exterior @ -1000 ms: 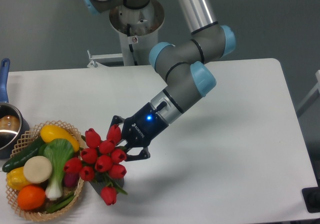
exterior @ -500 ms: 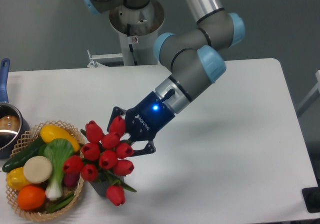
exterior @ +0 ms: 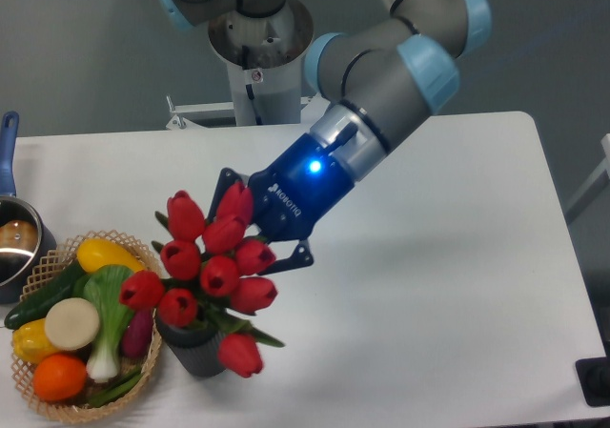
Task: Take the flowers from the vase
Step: 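Carry the tulip bunch away from the vase, holding it raised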
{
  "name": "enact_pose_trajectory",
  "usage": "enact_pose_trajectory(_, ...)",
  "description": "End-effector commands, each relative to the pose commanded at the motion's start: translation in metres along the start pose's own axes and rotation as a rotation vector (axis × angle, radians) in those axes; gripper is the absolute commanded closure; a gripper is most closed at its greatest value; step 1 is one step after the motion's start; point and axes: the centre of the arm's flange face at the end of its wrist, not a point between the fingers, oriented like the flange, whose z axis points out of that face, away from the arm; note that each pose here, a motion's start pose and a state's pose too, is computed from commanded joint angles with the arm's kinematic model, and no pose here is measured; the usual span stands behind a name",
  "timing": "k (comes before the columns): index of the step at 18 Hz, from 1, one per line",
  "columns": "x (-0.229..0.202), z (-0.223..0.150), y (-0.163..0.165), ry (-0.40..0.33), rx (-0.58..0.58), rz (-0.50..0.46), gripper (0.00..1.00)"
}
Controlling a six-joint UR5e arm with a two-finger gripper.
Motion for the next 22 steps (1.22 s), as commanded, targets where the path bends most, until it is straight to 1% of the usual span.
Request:
enact_pose_trajectory(2, -0.012, -0.022, -0.006, -0.041, 0.008, 0.017, 1.0)
enact_pose_trajectory(4, -0.03, -0.05, -0.004, -0.103, 0.002, 0.03, 1.0)
enact_pose_trajectory(5, -0.038, -0.06, 0.001, -0.144, -0.021, 0.04, 1.0)
enact_pose_trajectory(6, -0.05, -0.075, 0.009, -0.206, -0.058, 0.055, 1.0)
enact_pose_trajectory(9, -0.066, -0.091, 0.026, -0.314, -0.162, 0.079, 1.0)
enact_pose_trajectory(12, -0.081, -0.107, 0.042, -0.43, -0.303, 0.119, 0.98)
enact_pose_trajectory(16, -0.095, -0.117, 0.071, -0.582, -0.518, 0.085, 1.0)
enact_pose_trajectory(17, -0.097, -0.118, 0.077, -0.608, -0.564, 0.079, 0.99)
enact_pose_trajectory(18, -0.1, -0.117, 0.085, -0.604, -0.59, 0.094, 0.99)
enact_pose_trajectory(19, -0.102, -0.119, 0.088, -0.59, -0.625, 0.155, 0.98)
enact_pose_trajectory(20, -0.106, -0.118, 0.096, -0.574, -0.666, 0.18, 0.98)
enact_pose_trajectory(22, -0.111, -0.122, 0.109, -0.578, -0.776, 0.145, 0.98)
